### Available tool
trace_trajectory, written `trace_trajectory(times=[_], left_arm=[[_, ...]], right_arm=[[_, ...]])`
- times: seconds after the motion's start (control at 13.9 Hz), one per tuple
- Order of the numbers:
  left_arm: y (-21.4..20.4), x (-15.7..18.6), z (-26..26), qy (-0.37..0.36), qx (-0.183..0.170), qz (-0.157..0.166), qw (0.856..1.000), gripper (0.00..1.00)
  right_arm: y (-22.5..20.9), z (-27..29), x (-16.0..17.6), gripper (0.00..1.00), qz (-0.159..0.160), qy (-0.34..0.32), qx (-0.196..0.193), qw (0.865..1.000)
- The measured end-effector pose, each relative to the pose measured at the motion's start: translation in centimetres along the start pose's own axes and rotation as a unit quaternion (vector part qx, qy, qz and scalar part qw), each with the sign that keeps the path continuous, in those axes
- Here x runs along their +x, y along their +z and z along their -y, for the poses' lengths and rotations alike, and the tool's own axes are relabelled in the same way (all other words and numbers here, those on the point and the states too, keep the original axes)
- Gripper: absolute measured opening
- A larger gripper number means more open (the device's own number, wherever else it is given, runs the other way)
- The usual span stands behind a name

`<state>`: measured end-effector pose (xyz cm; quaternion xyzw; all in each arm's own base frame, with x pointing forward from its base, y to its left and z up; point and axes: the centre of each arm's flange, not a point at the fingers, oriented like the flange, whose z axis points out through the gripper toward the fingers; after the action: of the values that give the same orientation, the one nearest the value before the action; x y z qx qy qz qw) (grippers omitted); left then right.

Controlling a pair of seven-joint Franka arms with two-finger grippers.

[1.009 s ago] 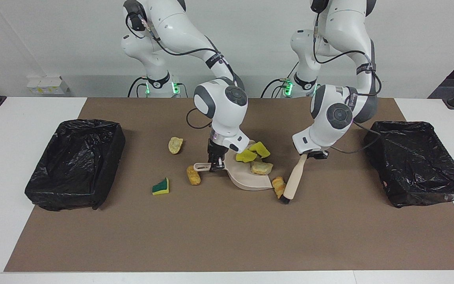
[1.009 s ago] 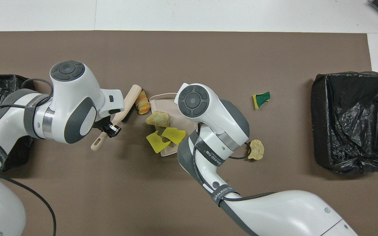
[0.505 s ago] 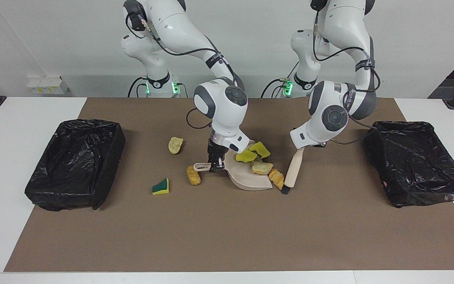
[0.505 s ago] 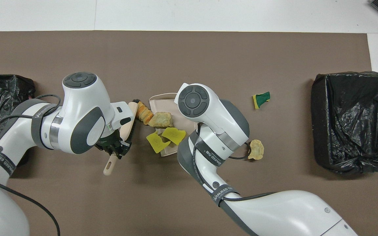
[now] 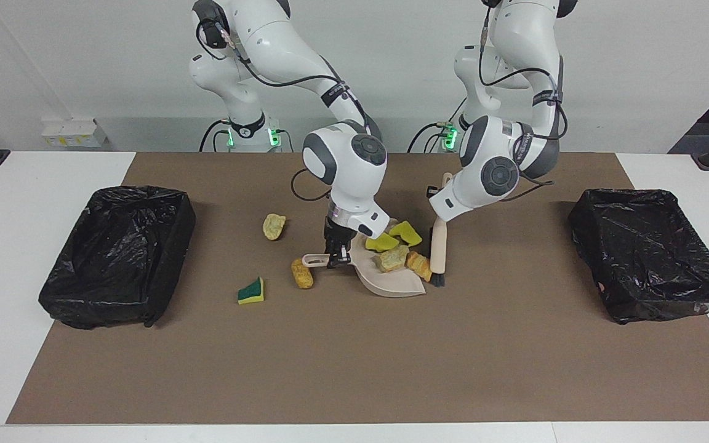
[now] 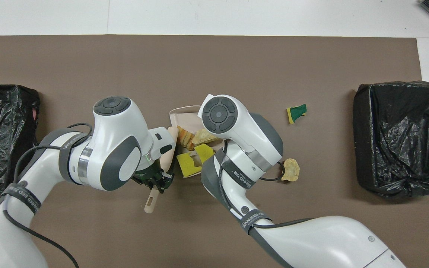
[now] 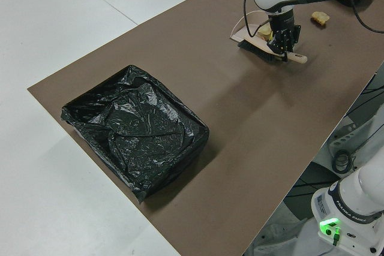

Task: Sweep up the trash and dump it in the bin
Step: 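Sweep the bread chunks into the dustpan with the left gripper's brush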

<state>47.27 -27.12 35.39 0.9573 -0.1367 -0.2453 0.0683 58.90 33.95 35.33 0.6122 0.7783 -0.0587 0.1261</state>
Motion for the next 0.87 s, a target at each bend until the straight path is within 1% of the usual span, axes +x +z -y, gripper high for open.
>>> trace_trajectory(times=[0.14,0.29,0.5,0.72,0.87], left_arm=[[0.1,0.0,-0.4,-0.007,-0.002,-0.002,1.0,0.26],[0.0,0.0,-0.4,-0.039,-0.008,-0.002,0.999,0.26],[-0.4,0.0,0.1,-0.066,-0.011,-0.006,0.998,0.26],[-2.4,-0.4,1.5,-0.08,-0.019,-0.012,0.997,0.26],[-4.3,-1.1,2.2,-0.084,-0.019,-0.022,0.996,0.26]], right_arm=[[0.0,0.0,0.0,0.32,0.0,0.0,0.0,1.0],[0.0,0.0,0.0,0.32,0.0,0.0,0.0,1.0],[0.1,0.0,-0.1,0.32,0.0,0.001,0.0,1.0],[0.2,-0.1,-0.5,0.32,0.0,0.004,0.002,1.0],[0.3,-0.1,-0.7,0.32,0.001,0.005,0.002,1.0]])
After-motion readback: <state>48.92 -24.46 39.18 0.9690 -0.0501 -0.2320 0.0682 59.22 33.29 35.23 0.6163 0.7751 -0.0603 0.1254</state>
